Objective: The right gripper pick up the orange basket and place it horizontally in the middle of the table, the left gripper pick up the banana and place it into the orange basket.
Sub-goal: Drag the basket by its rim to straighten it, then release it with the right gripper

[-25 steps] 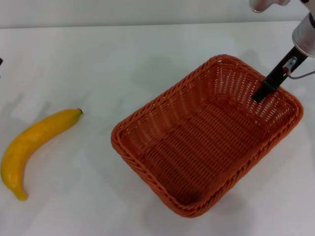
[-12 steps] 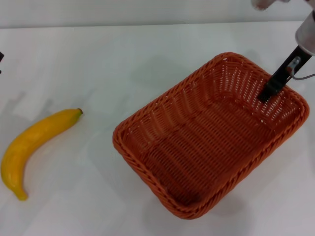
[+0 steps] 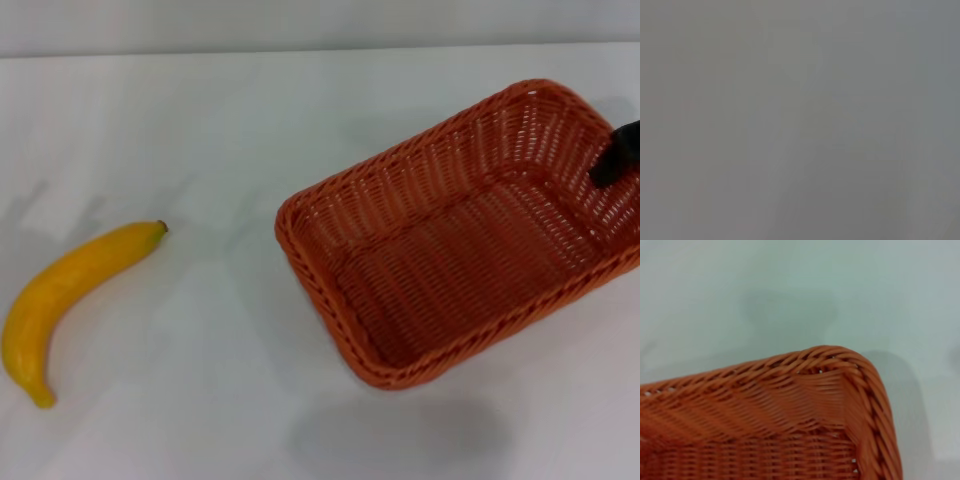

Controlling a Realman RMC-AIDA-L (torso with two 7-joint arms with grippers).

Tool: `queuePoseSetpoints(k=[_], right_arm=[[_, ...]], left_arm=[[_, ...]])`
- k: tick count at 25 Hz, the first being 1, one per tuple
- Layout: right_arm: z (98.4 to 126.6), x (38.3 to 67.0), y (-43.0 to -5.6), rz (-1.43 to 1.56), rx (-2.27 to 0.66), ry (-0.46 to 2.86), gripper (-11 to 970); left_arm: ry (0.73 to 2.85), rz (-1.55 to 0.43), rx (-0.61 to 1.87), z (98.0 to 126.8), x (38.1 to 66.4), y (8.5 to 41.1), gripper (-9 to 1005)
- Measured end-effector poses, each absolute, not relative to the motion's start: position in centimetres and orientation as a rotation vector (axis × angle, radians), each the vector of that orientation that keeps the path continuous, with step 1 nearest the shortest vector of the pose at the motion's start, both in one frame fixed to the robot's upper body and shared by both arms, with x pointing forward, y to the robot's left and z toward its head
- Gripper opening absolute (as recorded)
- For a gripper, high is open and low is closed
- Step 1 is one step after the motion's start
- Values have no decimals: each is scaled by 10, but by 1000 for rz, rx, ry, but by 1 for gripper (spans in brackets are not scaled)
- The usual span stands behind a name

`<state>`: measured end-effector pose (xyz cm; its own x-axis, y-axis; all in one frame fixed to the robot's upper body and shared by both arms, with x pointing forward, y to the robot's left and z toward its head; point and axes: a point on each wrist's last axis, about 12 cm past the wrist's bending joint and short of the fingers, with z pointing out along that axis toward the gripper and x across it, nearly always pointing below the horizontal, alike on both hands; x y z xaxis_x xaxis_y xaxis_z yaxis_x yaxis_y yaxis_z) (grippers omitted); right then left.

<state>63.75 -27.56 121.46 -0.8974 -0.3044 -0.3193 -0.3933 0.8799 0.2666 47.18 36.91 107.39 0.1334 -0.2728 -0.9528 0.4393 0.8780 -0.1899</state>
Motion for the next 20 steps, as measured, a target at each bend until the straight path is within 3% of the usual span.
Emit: queuePoseSetpoints(k=[7,20], right_arm=[[1205,616,-309,688,-209,2767,120],[1171,594,-309,888,43,2690,124]], left_arm=[[1318,-528,170,1085,479,373,785],[1315,-537,184,1093,489,376,780]])
